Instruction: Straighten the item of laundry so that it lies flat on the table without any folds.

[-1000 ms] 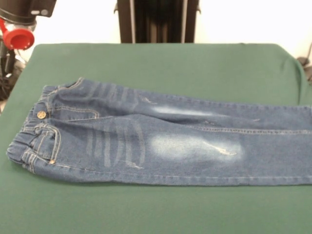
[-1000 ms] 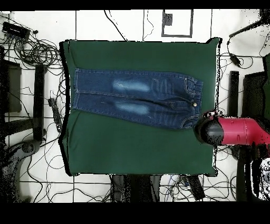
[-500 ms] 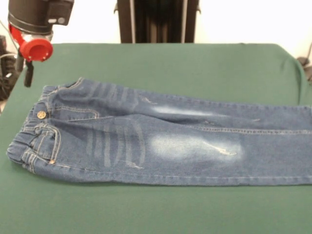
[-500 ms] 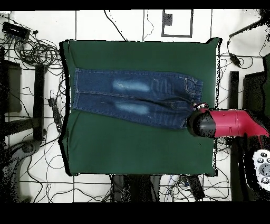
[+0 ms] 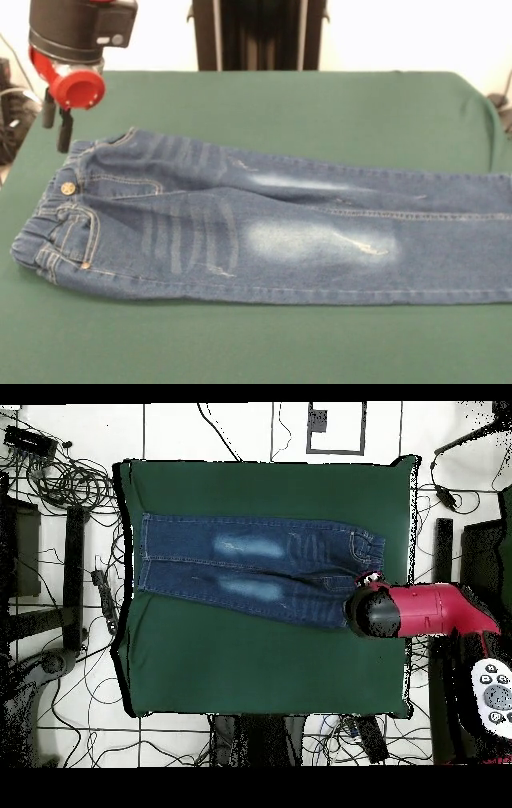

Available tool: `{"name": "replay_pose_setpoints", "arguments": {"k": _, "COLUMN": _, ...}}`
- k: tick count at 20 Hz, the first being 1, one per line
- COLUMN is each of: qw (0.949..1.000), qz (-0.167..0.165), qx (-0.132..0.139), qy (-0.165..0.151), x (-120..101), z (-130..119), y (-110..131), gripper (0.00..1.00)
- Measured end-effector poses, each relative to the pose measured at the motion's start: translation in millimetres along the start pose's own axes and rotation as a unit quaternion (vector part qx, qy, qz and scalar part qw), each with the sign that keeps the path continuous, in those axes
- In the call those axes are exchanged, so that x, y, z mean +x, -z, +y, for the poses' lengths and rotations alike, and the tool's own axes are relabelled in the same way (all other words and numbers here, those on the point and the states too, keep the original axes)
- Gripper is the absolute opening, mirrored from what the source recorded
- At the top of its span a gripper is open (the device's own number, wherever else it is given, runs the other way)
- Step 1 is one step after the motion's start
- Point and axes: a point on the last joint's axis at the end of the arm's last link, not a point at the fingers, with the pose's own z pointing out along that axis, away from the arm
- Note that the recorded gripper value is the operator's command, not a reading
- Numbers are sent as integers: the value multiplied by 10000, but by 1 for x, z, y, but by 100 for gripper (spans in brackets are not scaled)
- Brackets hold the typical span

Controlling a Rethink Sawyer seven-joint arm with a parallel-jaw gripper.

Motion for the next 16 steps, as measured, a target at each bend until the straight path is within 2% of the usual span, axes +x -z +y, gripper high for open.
{"name": "replay_pose_setpoints", "arguments": {"k": 6, "qw": 10000, "qz": 21, "qx": -29, "qy": 68, "x": 8, "z": 9, "y": 2, "gripper": 100}}
{"name": "replay_pose_setpoints", "arguments": {"k": 16, "qw": 9996, "qz": 213, "qx": -151, "qy": 128, "x": 38, "z": 43, "y": 8, "gripper": 100}}
